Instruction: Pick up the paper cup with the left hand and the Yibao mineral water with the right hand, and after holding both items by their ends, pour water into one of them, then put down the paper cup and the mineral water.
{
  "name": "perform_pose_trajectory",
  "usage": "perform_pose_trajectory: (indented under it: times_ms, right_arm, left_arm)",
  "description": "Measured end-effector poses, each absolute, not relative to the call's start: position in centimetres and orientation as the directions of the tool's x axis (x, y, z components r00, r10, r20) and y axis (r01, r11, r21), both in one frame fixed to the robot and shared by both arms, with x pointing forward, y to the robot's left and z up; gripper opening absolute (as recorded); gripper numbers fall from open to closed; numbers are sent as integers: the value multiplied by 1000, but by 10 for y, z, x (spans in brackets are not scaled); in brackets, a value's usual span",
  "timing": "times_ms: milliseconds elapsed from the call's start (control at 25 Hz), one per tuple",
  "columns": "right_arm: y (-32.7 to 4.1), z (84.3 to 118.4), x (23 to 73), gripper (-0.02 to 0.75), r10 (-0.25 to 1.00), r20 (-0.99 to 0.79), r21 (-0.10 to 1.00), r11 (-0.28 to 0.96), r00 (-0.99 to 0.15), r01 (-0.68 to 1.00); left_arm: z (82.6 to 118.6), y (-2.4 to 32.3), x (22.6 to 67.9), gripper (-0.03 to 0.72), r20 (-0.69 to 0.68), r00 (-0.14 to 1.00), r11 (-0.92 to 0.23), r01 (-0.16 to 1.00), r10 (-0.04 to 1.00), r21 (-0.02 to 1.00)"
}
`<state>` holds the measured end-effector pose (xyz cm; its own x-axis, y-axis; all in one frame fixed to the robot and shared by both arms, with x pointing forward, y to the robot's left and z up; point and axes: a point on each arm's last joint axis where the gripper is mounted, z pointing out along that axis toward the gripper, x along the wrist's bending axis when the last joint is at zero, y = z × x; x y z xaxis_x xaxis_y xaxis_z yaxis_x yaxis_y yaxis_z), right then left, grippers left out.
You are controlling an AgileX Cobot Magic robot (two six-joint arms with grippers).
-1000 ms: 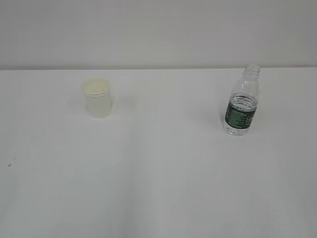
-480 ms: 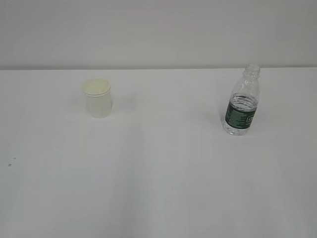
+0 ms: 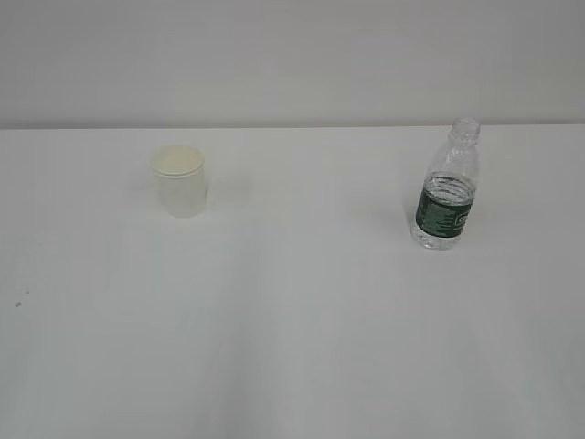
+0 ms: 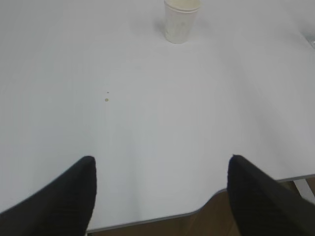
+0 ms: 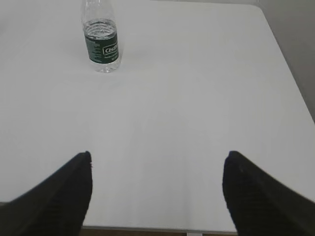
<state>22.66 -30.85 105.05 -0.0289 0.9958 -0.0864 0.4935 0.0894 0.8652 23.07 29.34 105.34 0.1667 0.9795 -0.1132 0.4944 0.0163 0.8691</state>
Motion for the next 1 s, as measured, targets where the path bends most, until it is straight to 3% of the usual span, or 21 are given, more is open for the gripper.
perform_pose_trajectory:
  times_ms: [440, 1000]
  right_arm:
    - [-308, 1056, 225, 627, 996, -78, 883, 84, -33, 462]
    - [-308, 1075, 220, 624, 997, -72, 926, 78, -32, 370]
  left_arm:
    - [1055, 293, 231, 593, -118, 171, 21, 486, 978, 874]
    - [1075, 292, 236, 593, -136, 187, 74, 302, 973, 950]
